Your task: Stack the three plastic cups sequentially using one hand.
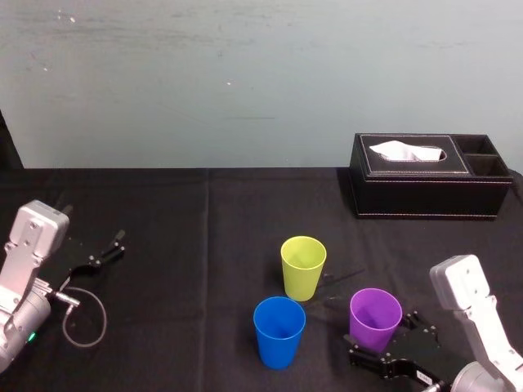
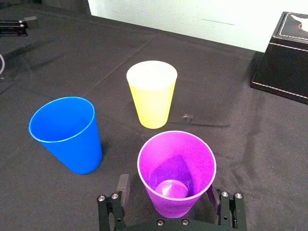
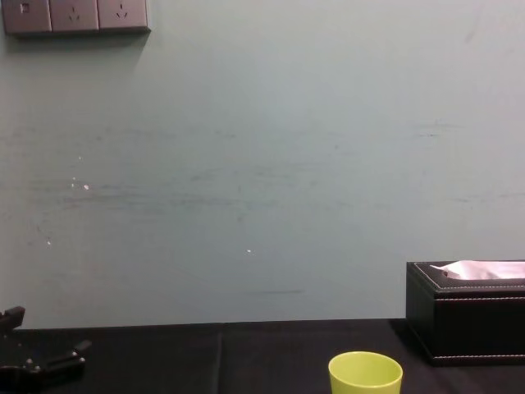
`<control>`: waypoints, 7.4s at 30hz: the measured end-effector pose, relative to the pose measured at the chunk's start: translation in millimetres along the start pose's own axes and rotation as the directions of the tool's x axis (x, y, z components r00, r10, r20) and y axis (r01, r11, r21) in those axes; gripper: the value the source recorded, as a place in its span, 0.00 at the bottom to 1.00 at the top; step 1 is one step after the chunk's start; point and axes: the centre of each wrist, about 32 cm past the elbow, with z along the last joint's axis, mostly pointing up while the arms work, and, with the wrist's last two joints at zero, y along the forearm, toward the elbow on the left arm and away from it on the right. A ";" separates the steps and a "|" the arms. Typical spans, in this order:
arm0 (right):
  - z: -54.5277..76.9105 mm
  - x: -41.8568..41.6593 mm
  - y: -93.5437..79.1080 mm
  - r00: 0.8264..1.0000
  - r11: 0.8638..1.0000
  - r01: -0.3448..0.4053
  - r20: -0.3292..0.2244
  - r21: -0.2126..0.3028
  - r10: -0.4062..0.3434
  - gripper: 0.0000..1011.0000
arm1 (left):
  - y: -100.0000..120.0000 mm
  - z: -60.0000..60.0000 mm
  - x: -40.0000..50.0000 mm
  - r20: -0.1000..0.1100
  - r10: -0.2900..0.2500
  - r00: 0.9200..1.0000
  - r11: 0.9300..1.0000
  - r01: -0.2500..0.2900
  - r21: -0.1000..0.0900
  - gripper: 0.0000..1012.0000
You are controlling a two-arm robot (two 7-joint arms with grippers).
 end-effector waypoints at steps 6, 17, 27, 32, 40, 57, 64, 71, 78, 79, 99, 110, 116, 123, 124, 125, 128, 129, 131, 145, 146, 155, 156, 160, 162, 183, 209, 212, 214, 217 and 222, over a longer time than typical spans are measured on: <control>-1.3 -0.2 5.4 1.000 1.000 0.011 0.008 -0.003 -0.011 0.99 | 0.0 0.0 0.0 0.000 0.000 1.000 1.000 0.000 0.000 0.99; -6.0 3.1 11.4 0.999 0.999 0.031 -0.007 0.006 -0.031 0.99 | 0.0 0.0 0.0 0.000 0.000 1.000 1.000 0.000 0.000 0.99; -8.1 4.6 15.5 0.999 0.999 0.031 -0.017 0.027 -0.030 0.99 | 0.0 0.0 0.0 0.000 0.000 1.000 1.000 0.000 0.000 0.99; -8.8 3.7 18.0 1.000 0.999 0.029 -0.012 0.034 -0.029 0.99 | 0.0 0.0 0.0 0.000 0.000 1.000 1.000 0.000 0.000 0.99; -9.9 3.6 20.3 0.999 0.999 0.030 -0.015 0.038 -0.029 0.99 | 0.0 0.0 0.0 0.000 0.000 1.000 1.000 0.000 0.000 0.99; -10.5 4.8 22.2 0.999 0.999 0.024 -0.024 0.042 -0.023 0.99 | 0.0 0.0 0.0 0.000 0.000 1.000 1.000 0.000 0.000 0.99; -10.5 4.5 22.2 0.999 0.999 0.024 -0.024 0.042 -0.023 0.99 | 0.0 0.0 0.0 0.000 0.000 1.000 1.000 0.000 0.000 0.99; -10.6 4.3 22.1 0.999 0.999 0.023 -0.023 0.041 -0.022 0.99 | 0.0 0.0 0.0 0.000 0.000 1.000 1.000 0.000 0.000 0.99; -10.4 4.3 22.0 0.999 0.999 0.024 -0.023 0.040 -0.023 0.81 | 0.0 0.0 0.0 0.000 0.000 1.000 1.000 0.000 0.000 0.99; -10.4 4.3 22.0 0.999 0.999 0.024 -0.023 0.040 -0.023 0.78 | 0.0 0.0 0.0 0.000 0.000 1.000 1.000 0.000 0.000 0.99; 15.1 13.0 20.5 0.999 0.996 0.026 0.027 0.087 -0.029 0.72 | 0.0 0.0 0.0 0.000 0.000 1.000 1.000 0.000 0.000 0.99; 64.9 27.1 32.2 0.998 0.992 -0.014 0.060 0.126 0.007 0.72 | 0.0 0.0 0.0 0.000 0.000 1.000 1.000 0.000 0.000 0.99; 82.4 26.8 46.9 0.997 0.991 -0.045 0.067 0.128 0.036 0.72 | 0.0 0.0 0.0 0.000 0.000 1.000 1.000 0.000 0.000 0.99; 95.0 23.9 66.9 0.996 0.990 -0.070 0.056 0.126 0.063 0.72 | 0.0 0.0 0.0 0.000 0.000 1.000 1.000 0.000 0.000 0.99; 95.7 23.6 68.8 0.996 0.990 -0.071 0.055 0.125 0.065 0.72 | 0.0 0.0 0.0 0.000 0.000 1.000 1.000 0.000 0.000 0.99; 96.4 23.3 70.4 0.996 0.990 -0.073 0.054 0.124 0.066 0.72 | 0.0 0.0 0.0 0.000 0.000 1.000 1.000 0.000 0.000 0.99; 99.8 22.1 76.4 0.996 0.989 -0.078 0.052 0.125 0.072 0.72 | 0.0 0.0 0.0 0.000 0.000 1.000 1.000 0.000 0.000 0.99; 100.4 21.5 79.4 0.996 0.989 -0.081 0.051 0.122 0.075 0.72 | 0.0 0.0 0.0 0.000 0.000 1.000 1.000 0.000 0.000 0.99; 101.1 21.0 81.9 0.996 0.989 -0.083 0.050 0.121 0.077 0.72 | 0.0 0.0 0.0 0.000 0.000 1.000 1.000 0.000 0.000 0.99; 98.8 18.1 97.8 0.995 0.989 -0.089 0.060 0.119 0.082 0.72 | 0.0 0.0 0.0 0.000 0.000 1.000 1.000 0.000 0.000 0.99; 98.2 18.2 98.4 0.995 0.989 -0.089 0.060 0.119 0.082 0.72 | 0.0 0.0 0.0 0.000 0.000 1.000 1.000 0.000 0.000 0.99; 92.7 17.7 104.8 0.994 0.987 -0.096 0.062 0.129 0.089 0.72 | 0.0 0.0 0.0 0.000 0.000 1.000 1.000 0.000 0.000 0.99; 92.1 17.6 105.3 0.994 0.987 -0.097 0.062 0.129 0.090 0.72 | 0.0 0.0 0.0 0.000 0.000 1.000 1.000 0.000 0.000 0.99; 89.8 16.8 107.1 0.993 0.986 -0.105 0.065 0.127 0.097 0.72 | 0.0 0.0 0.0 0.000 0.000 1.000 1.000 0.000 0.000 0.99; 88.7 16.4 107.7 0.993 0.986 -0.106 0.067 0.125 0.099 0.72 | 0.0 0.0 0.0 0.000 0.000 1.000 1.000 0.000 0.000 0.99; 83.9 15.5 109.5 0.993 0.988 -0.103 0.075 0.119 0.094 0.75 | 0.0 0.0 0.0 0.000 0.000 1.000 1.000 0.000 0.000 0.99; 84.6 16.7 108.1 0.994 0.987 -0.094 0.071 0.127 0.086 0.99 | 0.0 0.0 0.0 0.000 0.000 1.000 1.000 0.000 0.000 0.99; 85.6 18.3 105.4 0.996 0.986 -0.073 0.066 0.148 0.063 0.99 | 0.0 0.0 0.0 0.000 0.000 1.000 1.000 0.000 0.000 0.99; 86.3 18.6 103.9 0.996 0.985 -0.064 0.066 0.159 0.054 0.99 | 0.0 0.0 0.0 0.000 0.000 1.000 1.000 0.000 0.000 0.99; 87.9 19.0 100.2 0.997 0.983 -0.049 0.069 0.176 0.037 0.99 | 0.0 0.0 0.0 0.000 0.000 1.000 1.000 0.000 0.000 0.99; 90.8 18.6 88.4 0.997 0.981 -0.040 0.072 0.190 0.026 0.99 | 0.0 0.0 0.0 0.000 0.000 1.000 1.000 0.000 0.000 0.99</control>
